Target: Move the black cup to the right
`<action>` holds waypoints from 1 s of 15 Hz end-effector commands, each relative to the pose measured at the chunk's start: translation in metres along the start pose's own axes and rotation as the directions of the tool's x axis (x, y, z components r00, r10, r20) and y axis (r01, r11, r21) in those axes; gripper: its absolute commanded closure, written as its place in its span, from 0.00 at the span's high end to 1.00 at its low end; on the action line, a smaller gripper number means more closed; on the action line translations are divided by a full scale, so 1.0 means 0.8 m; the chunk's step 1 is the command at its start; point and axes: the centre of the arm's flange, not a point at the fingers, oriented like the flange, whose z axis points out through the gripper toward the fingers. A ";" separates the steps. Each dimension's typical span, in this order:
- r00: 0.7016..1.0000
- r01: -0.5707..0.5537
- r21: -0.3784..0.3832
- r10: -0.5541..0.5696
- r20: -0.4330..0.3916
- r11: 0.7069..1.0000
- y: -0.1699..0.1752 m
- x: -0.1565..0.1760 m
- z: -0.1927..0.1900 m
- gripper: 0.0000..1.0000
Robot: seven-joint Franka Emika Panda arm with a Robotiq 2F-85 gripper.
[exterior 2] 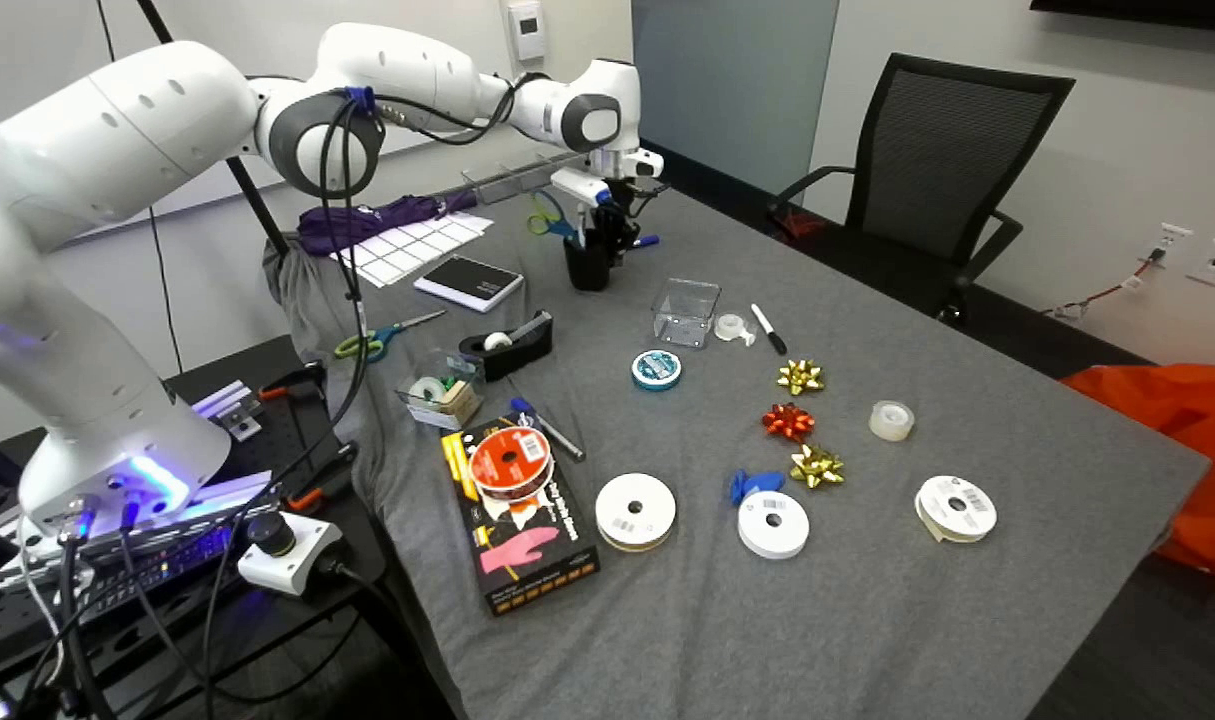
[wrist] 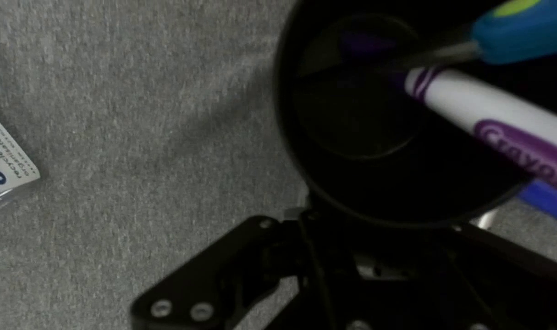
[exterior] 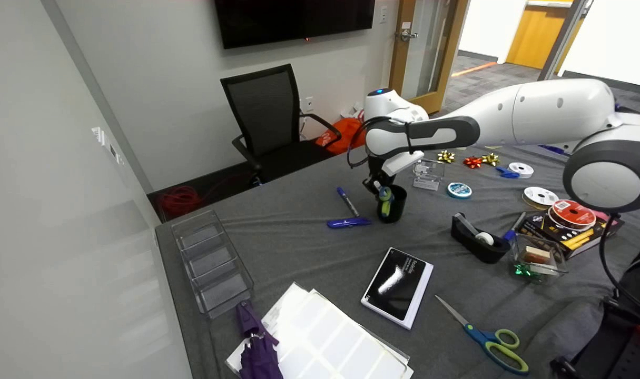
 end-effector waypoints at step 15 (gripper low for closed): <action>0.996 -0.089 0.030 0.089 -0.024 0.996 0.004 -0.018 0.026 1.00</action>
